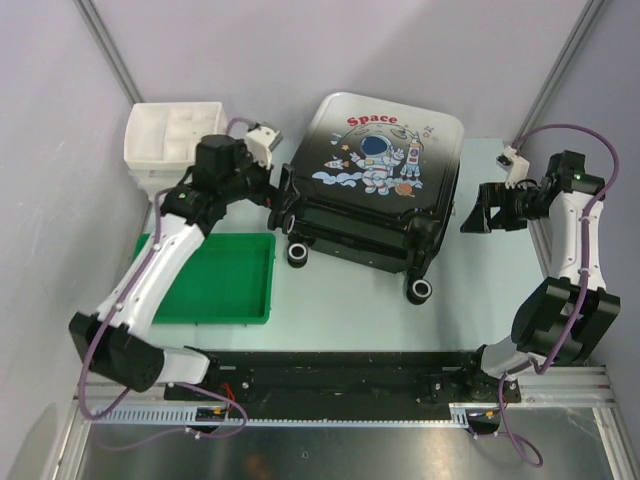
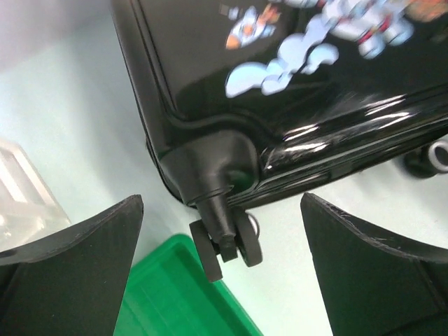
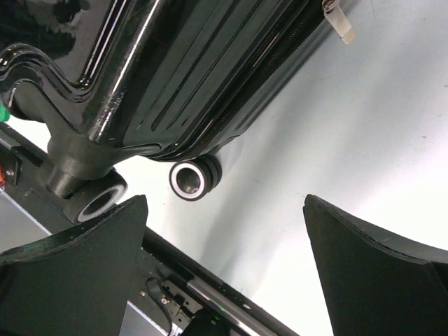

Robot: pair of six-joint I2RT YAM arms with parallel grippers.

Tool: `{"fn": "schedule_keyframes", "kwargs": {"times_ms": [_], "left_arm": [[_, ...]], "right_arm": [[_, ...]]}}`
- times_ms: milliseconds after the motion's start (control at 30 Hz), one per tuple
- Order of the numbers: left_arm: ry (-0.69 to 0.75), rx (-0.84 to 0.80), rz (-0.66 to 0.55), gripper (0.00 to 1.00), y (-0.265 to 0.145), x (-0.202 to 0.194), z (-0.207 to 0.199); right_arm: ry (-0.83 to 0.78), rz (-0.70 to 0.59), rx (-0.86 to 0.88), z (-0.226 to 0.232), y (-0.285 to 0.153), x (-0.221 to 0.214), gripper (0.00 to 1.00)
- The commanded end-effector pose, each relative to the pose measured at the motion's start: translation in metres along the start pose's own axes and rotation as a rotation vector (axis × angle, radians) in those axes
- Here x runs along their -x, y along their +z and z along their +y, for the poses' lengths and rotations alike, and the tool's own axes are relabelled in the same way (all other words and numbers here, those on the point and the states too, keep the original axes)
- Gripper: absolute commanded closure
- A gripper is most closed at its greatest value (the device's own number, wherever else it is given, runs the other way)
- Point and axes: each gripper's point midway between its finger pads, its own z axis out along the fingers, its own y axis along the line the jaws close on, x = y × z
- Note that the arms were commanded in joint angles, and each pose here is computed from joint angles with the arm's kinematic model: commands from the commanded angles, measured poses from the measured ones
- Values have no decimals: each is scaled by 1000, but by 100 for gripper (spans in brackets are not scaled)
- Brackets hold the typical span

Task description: Open, take out, and arrange the luggage

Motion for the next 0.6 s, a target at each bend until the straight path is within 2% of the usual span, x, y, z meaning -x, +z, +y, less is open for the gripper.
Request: {"fn": "schedule_keyframes", "kwargs": {"times_ms": [0,133,267,433,533,567], "left_arm": [[83,40,156,0,26,-43,11],[107,44,213,3,44,-57,16],[141,-2,275,17,62,-72,10],[183,-50,332,29,96,-86,14],[222,-123,302,42,111,-76,8],[232,-135,292,51,114,-72,7]], "right_arm": [[-83,-37,-56,-23,-1,6,1],[-87,-43,-75,-45,1,3,0],[-86,-17,-84,-62,6,-5,0],[-90,-2,-72,-74,13,-9,0],[-102,-19,-60,-77,15,-7,0],[-106,-22,-58,-78,15,-7,0]]}}
